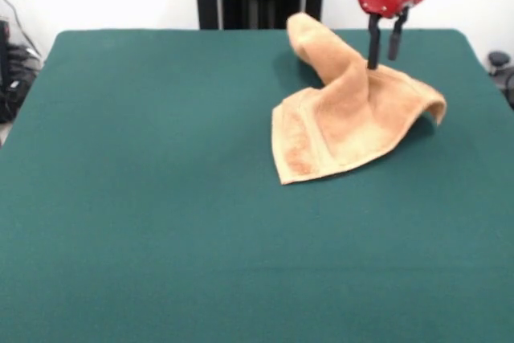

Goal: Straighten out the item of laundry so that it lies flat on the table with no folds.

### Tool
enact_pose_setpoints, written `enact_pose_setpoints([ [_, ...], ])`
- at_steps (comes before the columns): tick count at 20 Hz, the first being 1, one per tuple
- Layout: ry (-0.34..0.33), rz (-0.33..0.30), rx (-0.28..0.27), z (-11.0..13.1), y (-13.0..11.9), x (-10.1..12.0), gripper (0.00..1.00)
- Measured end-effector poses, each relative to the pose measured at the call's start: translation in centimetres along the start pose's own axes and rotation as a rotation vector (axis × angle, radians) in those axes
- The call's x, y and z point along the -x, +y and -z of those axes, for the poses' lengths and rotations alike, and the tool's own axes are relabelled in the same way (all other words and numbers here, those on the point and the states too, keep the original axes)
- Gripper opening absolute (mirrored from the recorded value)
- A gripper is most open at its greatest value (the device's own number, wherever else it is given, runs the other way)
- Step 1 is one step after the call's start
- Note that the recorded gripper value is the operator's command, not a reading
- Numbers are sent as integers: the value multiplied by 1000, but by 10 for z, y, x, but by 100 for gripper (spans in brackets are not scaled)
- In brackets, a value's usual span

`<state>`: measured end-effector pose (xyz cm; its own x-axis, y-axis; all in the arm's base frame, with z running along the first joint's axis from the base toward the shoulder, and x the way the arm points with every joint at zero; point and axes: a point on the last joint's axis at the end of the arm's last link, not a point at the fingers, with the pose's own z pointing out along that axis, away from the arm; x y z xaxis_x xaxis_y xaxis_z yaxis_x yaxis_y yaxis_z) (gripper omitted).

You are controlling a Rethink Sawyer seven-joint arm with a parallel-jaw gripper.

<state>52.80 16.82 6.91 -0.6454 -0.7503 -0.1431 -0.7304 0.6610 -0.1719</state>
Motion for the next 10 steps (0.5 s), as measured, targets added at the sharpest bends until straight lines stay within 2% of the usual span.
enact_pose_setpoints([
  [10, 45, -112, -45, 30, -42, -9, 100],
])
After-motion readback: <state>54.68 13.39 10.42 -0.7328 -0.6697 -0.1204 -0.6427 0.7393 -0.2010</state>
